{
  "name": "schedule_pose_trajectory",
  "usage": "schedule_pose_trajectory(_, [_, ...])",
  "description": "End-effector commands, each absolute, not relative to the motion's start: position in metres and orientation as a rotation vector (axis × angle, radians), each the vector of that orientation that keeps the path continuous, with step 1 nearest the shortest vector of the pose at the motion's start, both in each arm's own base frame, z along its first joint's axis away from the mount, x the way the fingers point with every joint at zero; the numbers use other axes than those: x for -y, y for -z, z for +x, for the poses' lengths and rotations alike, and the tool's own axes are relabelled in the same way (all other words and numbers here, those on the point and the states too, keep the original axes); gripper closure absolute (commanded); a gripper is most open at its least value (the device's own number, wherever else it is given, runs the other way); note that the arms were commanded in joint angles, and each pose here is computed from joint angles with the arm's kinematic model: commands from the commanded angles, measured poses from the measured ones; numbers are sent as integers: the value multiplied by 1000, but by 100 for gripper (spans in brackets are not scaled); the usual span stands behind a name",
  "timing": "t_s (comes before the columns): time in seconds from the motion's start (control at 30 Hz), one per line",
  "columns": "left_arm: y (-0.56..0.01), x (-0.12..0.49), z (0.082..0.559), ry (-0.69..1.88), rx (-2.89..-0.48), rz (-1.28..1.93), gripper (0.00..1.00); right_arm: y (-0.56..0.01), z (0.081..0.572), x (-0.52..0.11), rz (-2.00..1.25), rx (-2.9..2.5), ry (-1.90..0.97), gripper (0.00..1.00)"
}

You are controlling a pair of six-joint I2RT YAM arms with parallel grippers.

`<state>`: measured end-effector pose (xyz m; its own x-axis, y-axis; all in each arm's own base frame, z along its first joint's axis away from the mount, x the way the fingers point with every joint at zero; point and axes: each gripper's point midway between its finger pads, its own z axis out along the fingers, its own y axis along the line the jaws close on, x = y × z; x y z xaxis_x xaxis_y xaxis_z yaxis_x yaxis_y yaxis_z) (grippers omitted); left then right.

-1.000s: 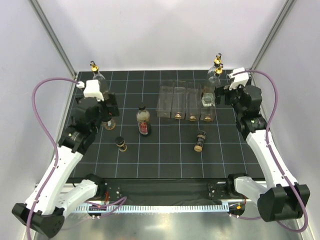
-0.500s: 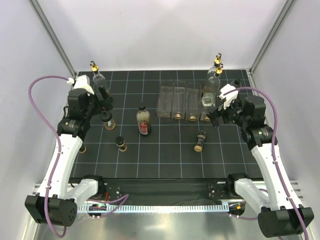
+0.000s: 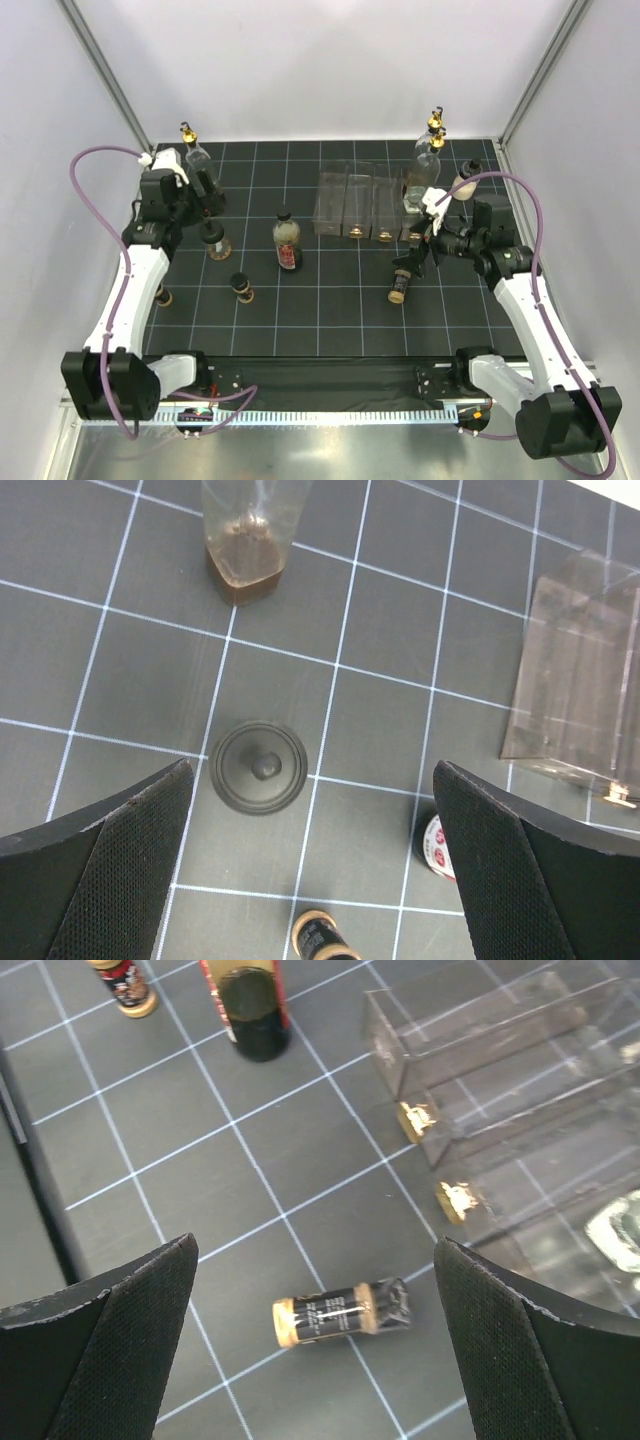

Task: Organize the condiment bottles
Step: Pick up the bottle from the corner of the board.

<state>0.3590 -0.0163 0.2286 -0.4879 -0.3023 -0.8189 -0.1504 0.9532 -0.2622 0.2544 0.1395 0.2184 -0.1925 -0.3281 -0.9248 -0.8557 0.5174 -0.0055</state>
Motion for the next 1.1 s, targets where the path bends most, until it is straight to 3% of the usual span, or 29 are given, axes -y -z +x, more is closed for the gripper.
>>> schedule_pose_trajectory(0.0, [-240,17,379,207,-2036,-282,0,-224,247,-149,-1028,-1709,-746,0])
schedule_pose_trajectory(0.57, [-215,26,422,250,-2054,-221,0,-213,246,-144,-1016,-1721,-691,0])
schedule_pose_trajectory(0.9, [-237,35,455,266,-1991,-86,1,-214,245,-143,-1018,-1723,-690,0])
schedule_pose_trajectory(1.07, [-250,11,468,120,-1970,-150,1,-214,245,-143,-1019,-1723,-690,0])
